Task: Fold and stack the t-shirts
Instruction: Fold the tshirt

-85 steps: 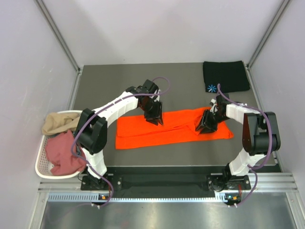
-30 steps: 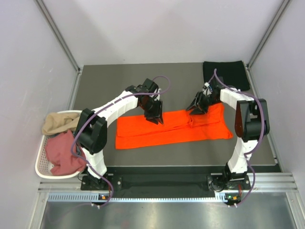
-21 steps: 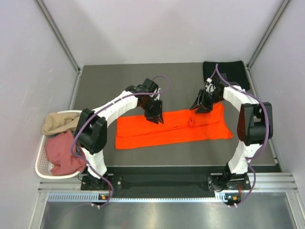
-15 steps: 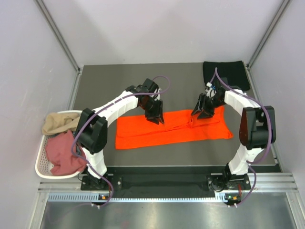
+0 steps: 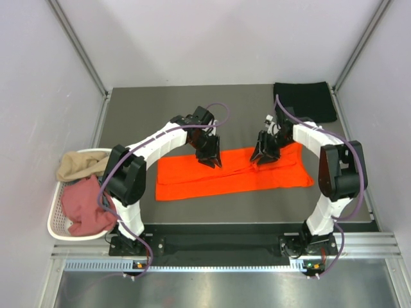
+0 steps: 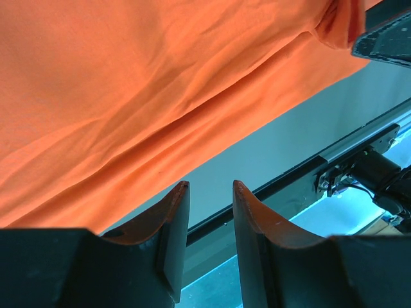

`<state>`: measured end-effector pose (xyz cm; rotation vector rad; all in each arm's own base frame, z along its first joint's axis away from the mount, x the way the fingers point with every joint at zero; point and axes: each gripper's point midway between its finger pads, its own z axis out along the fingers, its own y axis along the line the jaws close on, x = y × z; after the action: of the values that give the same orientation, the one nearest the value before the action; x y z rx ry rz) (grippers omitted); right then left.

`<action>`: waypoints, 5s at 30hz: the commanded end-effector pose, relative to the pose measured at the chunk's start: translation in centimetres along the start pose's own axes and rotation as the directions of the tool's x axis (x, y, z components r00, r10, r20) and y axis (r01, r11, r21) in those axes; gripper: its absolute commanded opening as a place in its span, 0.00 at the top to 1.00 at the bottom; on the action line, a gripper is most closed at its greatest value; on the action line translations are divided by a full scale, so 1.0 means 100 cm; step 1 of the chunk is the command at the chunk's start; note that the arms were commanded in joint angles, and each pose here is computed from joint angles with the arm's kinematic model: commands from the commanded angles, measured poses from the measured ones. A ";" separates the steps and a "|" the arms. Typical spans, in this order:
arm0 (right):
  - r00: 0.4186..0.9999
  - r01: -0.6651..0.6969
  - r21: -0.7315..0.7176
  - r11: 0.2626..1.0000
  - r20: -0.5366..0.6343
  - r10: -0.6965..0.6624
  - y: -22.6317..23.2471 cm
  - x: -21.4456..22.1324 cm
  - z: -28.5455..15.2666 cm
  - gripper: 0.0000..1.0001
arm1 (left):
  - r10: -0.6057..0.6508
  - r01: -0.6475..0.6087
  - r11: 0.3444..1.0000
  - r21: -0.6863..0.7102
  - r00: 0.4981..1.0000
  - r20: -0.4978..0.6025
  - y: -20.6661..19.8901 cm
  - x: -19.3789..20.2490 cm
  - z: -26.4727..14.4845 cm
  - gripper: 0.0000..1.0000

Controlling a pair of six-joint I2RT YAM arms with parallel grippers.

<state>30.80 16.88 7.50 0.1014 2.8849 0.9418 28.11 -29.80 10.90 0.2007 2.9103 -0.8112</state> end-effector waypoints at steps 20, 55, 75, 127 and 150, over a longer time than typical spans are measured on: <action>0.997 -0.032 -0.022 0.999 0.071 0.033 0.024 -0.038 0.004 0.54 | 0.124 -0.127 0.986 0.111 0.992 0.037 -0.047 -0.019 0.001 0.60; 0.885 -0.387 0.121 0.914 0.326 0.331 -0.133 -0.026 -0.064 0.61 | 0.059 -0.030 0.962 0.272 0.993 -0.100 -0.103 -0.036 0.131 0.68; 0.864 -0.434 0.143 0.890 0.347 0.365 -0.151 -0.043 -0.054 0.69 | 0.053 -0.012 0.972 0.235 0.984 -0.170 -0.086 -0.022 0.135 0.68; 0.869 -0.345 0.325 0.881 0.466 0.168 -0.167 -0.124 -0.108 0.34 | 0.160 -0.136 0.969 -0.207 0.982 0.102 0.054 -0.003 -0.080 0.55; 0.901 -0.231 0.268 0.935 0.421 0.102 -0.163 -0.143 -0.055 0.67 | -0.161 0.233 0.952 -0.196 0.931 0.326 0.125 0.031 -0.122 0.57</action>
<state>42.43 -2.04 3.27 0.5676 2.6851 0.3509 25.17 -11.33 12.74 -0.1796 2.8171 -0.3530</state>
